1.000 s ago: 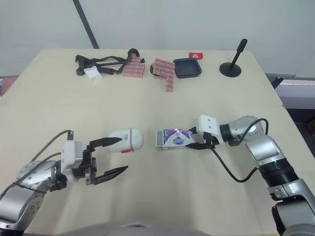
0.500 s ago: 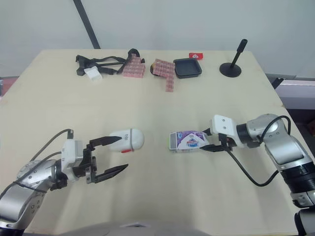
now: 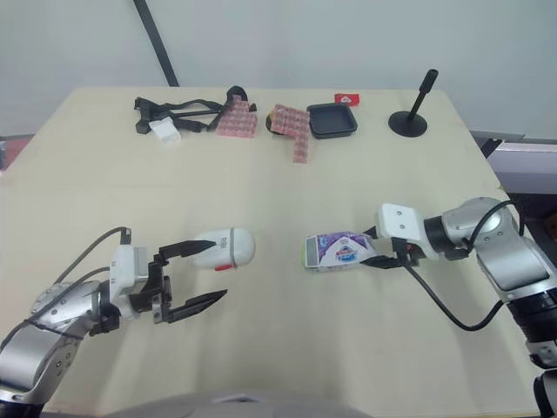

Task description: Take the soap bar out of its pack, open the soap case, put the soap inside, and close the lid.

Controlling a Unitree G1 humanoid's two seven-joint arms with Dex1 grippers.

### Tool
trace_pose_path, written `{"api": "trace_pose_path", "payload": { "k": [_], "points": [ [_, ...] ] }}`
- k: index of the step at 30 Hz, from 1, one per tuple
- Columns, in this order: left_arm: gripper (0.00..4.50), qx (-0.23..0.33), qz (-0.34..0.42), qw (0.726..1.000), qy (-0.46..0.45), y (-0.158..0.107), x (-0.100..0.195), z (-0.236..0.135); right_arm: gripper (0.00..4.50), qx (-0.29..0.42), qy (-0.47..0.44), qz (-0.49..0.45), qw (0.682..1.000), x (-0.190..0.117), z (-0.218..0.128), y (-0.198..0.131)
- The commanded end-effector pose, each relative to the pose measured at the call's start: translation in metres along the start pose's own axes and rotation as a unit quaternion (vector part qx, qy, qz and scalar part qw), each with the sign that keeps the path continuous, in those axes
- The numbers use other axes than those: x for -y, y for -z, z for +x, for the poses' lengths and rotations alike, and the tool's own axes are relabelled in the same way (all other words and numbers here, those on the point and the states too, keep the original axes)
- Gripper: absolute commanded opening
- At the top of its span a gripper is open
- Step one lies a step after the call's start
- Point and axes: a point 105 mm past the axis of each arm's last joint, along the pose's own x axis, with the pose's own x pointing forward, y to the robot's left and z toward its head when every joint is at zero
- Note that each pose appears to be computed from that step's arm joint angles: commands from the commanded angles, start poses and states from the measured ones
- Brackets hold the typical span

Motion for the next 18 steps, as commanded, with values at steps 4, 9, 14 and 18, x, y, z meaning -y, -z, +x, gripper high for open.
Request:
{"api": "trace_pose_path", "payload": {
  "k": [4, 9, 14, 18],
  "points": [
    [4.50, 0.007, 0.018, 1.000, 0.011, -0.007, 0.003, 0.002, 2.36, -0.002, 0.019, -0.016, 1.000, 0.005, -0.016, -0.008],
    [4.50, 0.007, 0.018, 1.000, 0.012, -0.006, 0.003, 0.003, 2.36, -0.001, 0.021, -0.019, 1.000, 0.005, -0.019, -0.012],
    [4.50, 0.009, 0.017, 1.000, 0.015, -0.006, 0.004, 0.004, 2.36, -0.001, 0.022, -0.028, 0.999, 0.008, -0.020, -0.018],
    [4.50, 0.008, 0.018, 1.000, 0.020, -0.004, 0.005, 0.004, 2.36, -0.002, 0.021, -0.031, 0.999, 0.008, -0.021, -0.019]
  ]
}}
